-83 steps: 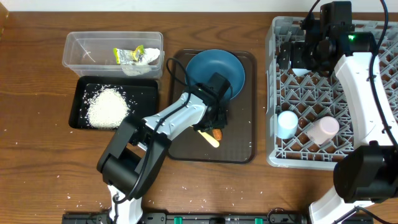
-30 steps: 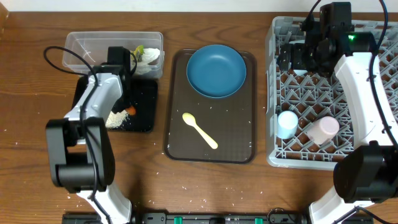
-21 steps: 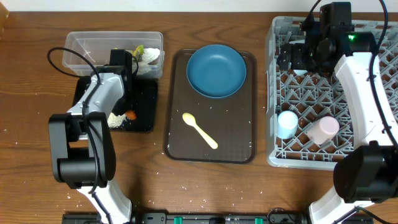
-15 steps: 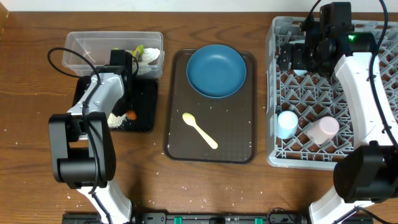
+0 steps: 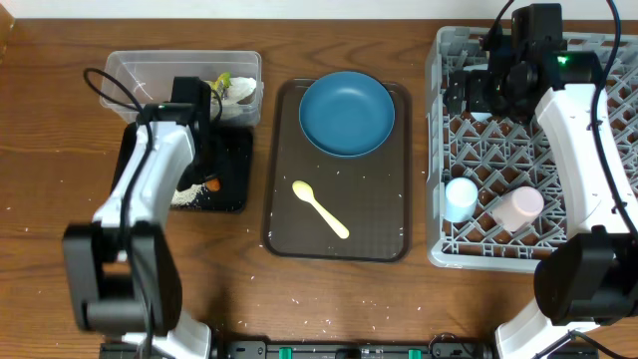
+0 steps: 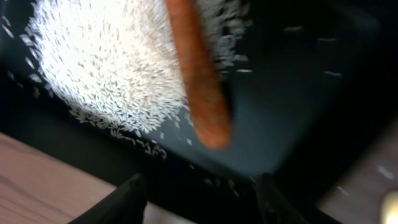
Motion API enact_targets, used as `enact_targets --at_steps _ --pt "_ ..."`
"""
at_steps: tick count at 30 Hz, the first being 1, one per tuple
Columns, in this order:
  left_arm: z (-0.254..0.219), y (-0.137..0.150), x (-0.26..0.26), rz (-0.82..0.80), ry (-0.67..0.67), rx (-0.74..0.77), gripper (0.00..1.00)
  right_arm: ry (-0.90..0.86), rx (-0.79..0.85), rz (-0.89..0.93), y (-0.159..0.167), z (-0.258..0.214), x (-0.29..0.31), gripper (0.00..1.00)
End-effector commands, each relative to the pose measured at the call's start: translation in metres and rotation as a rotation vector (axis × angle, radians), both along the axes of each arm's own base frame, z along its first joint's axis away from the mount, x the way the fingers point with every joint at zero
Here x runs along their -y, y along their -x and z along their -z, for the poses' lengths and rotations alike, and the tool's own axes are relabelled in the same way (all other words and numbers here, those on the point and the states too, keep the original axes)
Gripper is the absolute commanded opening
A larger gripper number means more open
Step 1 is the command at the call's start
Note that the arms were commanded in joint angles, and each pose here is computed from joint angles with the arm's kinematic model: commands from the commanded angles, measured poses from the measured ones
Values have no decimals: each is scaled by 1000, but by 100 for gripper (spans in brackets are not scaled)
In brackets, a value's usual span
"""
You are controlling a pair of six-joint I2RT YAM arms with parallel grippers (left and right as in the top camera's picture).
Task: Sort waste into correct bins and load items into the dishwasher rack
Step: 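Drop carrot onto rice on black tray with left gripper, then grasp rim of large blue bowl with right gripper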
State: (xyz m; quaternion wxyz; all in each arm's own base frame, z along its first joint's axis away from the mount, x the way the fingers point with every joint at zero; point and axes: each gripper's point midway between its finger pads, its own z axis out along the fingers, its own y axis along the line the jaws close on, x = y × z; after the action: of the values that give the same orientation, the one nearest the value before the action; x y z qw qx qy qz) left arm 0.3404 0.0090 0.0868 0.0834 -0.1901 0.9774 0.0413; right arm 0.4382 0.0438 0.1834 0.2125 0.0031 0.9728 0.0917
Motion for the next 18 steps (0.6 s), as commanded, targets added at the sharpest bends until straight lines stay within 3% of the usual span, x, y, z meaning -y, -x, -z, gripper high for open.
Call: enact_targets --at_steps 1,6,11,14,18 --pt "-35 -9 25 122 24 105 65 -2 -3 -46 3 1 -18 99" --pt "-53 -14 72 304 46 187 72 -43 13 -122 4 -2 -50 97" --pt "-57 -20 103 397 54 236 72 -99 55 -110 -1 -10 -88 86" --pt "-58 -22 104 350 65 250 73 -103 94 -20 -11 -14 -105 78" --pt "-58 -24 91 227 64 255 73 -33 160 84 -25 -8 -120 77"
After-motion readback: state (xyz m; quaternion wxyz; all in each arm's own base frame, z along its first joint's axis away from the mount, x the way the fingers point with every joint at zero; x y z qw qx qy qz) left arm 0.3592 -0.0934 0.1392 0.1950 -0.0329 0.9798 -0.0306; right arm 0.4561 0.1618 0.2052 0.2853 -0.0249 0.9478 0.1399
